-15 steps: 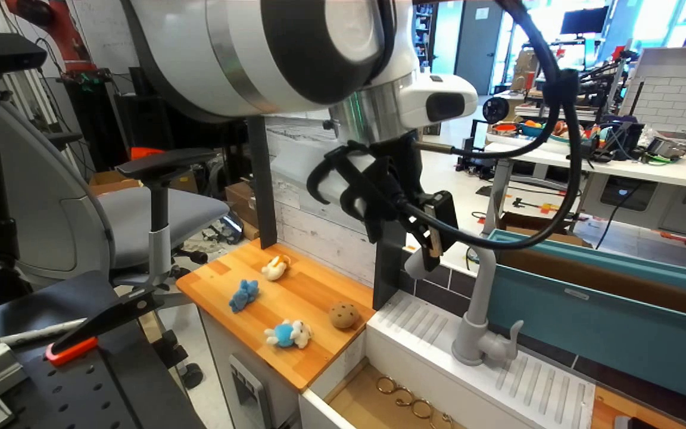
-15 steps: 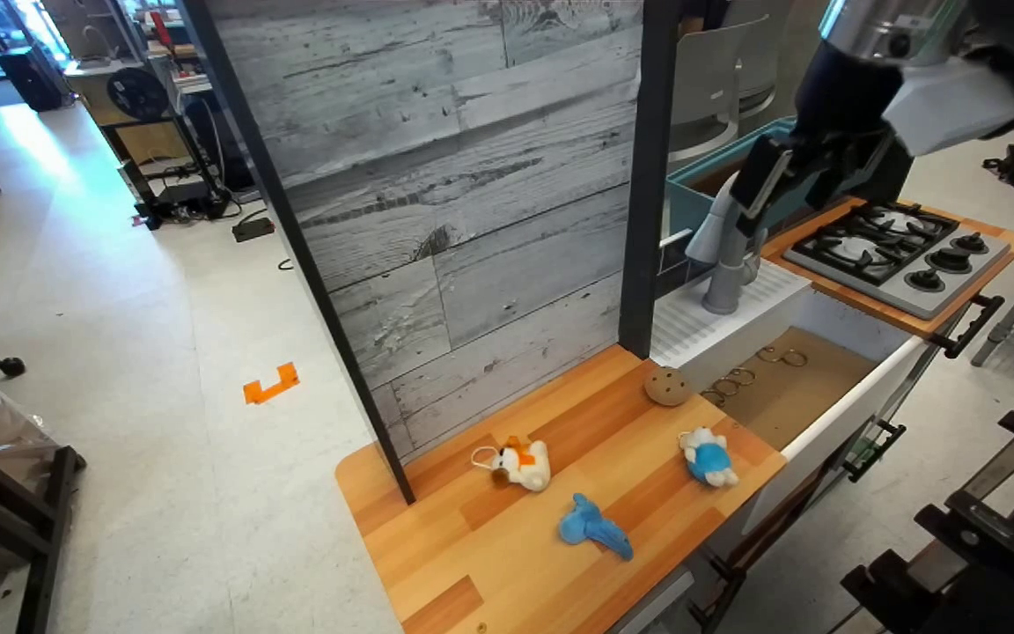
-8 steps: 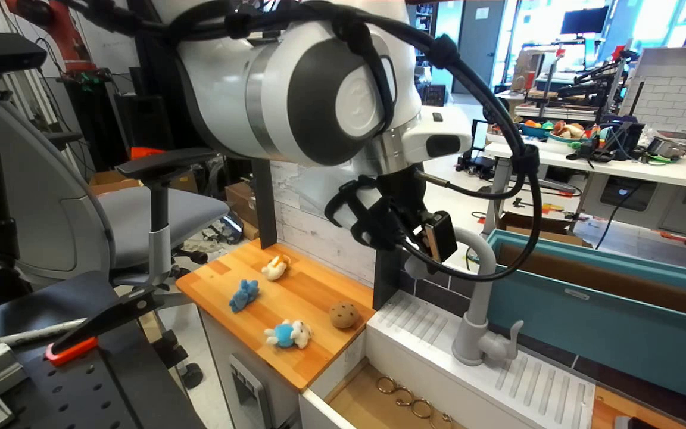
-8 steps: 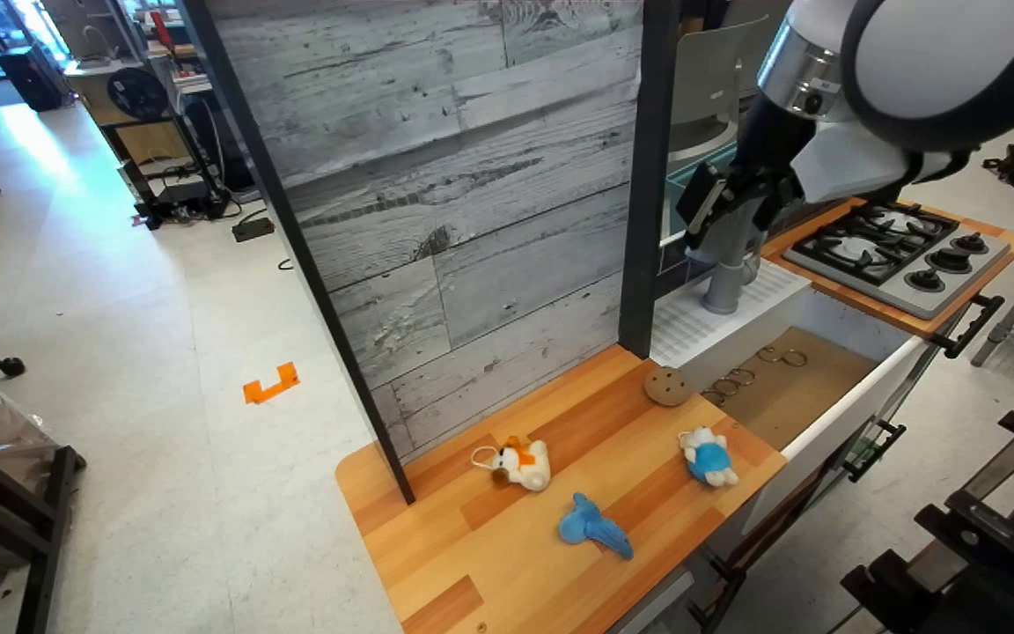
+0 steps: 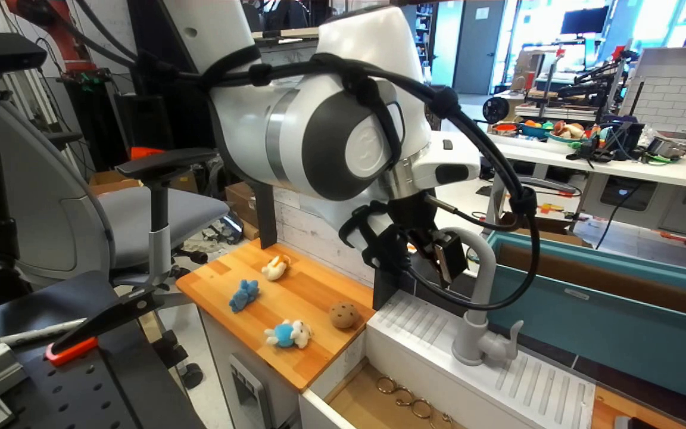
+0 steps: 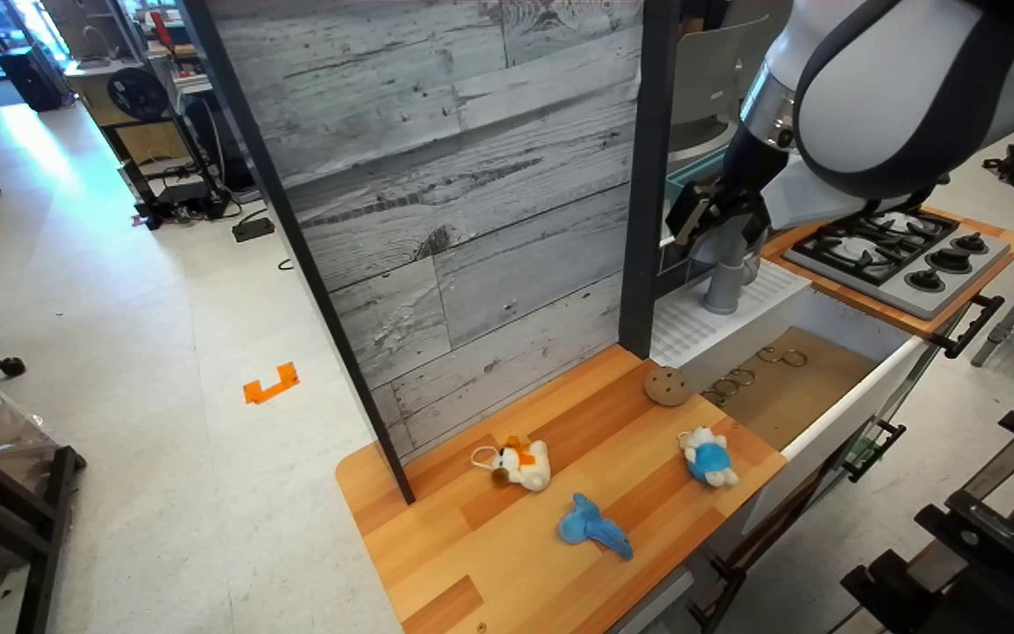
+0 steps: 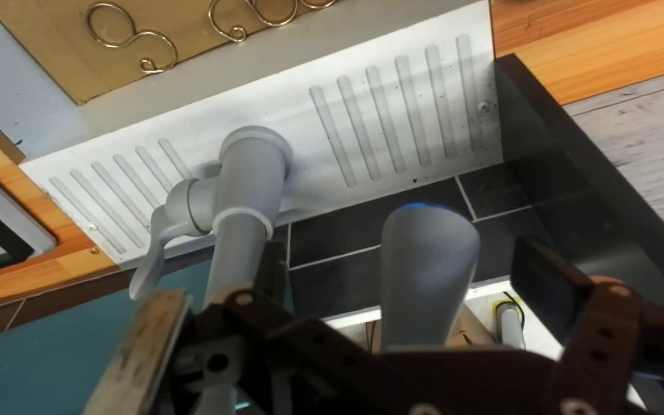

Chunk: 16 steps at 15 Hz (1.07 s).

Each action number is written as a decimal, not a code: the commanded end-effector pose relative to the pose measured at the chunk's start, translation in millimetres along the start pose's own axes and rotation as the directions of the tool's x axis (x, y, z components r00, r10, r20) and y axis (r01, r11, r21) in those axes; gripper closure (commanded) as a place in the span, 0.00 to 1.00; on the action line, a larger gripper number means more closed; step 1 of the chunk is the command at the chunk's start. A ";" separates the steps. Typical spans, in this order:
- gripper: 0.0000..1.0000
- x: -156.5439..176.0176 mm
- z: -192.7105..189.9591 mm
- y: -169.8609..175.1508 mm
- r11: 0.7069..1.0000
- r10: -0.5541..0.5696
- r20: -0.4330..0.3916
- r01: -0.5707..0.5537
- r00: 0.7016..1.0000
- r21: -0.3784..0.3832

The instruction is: Center the faucet

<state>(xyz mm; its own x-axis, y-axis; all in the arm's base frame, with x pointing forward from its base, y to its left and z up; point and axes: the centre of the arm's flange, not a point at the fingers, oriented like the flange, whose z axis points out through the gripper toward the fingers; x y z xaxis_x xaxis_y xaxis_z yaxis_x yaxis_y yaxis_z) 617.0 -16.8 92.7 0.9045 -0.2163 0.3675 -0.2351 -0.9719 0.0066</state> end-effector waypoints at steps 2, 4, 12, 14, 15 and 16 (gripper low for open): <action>0.00 0.6 12.6 -2.0 1.000 0.006 -0.051 -0.007 0.999 -0.017; 0.00 -2.3 14.2 -0.6 1.000 -0.002 -0.075 0.000 0.997 -0.021; 0.00 -23.6 16.8 17.8 0.998 -0.029 -0.120 0.022 0.992 -0.059; 0.00 -29.0 13.0 22.5 0.998 -0.029 -0.117 0.022 0.993 -0.063; 0.00 -32.0 10.4 25.0 0.998 -0.032 -0.120 0.024 0.992 -0.064; 0.00 -33.9 7.8 26.4 0.998 -0.035 -0.123 0.027 0.992 -0.064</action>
<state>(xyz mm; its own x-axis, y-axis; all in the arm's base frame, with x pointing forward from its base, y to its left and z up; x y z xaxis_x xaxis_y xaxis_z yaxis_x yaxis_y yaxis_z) 600.6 -24.9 68.4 0.8662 -0.1809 0.4657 -0.2292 -0.9722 0.0486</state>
